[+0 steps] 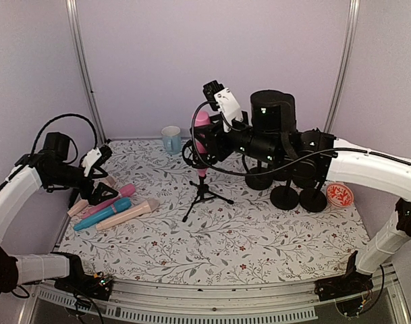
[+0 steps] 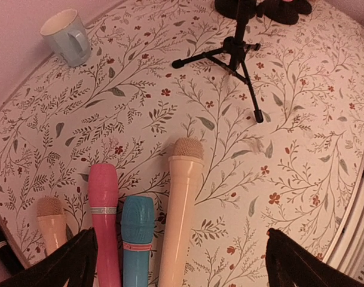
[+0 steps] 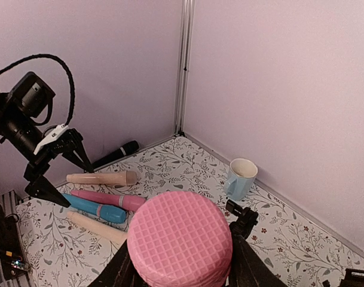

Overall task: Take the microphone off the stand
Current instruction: Remove the microphone from the microphone stand.

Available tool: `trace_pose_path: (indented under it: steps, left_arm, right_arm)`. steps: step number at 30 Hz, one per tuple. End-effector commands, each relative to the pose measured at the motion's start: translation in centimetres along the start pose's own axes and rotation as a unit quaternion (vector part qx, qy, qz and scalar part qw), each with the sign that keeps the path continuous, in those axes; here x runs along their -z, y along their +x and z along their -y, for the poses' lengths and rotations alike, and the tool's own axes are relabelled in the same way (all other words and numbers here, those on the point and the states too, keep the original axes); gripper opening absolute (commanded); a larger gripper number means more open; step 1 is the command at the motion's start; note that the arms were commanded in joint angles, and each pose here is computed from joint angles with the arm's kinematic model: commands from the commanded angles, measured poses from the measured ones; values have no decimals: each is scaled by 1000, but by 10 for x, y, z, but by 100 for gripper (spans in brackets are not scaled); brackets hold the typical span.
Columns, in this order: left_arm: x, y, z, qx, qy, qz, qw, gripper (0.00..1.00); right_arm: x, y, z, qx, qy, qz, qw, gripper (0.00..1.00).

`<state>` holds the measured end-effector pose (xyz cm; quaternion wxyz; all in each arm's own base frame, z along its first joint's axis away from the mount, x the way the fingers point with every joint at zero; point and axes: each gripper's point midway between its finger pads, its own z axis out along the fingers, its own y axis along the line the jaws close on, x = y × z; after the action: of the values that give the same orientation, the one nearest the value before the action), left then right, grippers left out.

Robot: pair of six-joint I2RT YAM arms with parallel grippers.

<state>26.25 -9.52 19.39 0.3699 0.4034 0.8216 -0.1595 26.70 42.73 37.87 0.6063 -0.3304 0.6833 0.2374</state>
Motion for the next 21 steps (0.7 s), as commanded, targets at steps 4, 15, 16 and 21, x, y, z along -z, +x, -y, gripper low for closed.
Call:
trace_pose_path:
  steps: [4,15,16,21]
  left_arm:
    - [3,-11,2,-5,6,12,1000,99]
    - [3,-10,4,-7,7,11,1000,99]
    - [3,-10,4,-7,8,12,1000,99]
    - [7,-16,7,-12,10,22,1000,99]
  right_arm:
    - [63,-127,17,-26,0,163,986,11]
    - [115,-179,17,-46,-41,231,971,9]
    - [118,-181,16,-49,-45,234,970,9]
    - [122,-186,1,-74,-97,249,961,8]
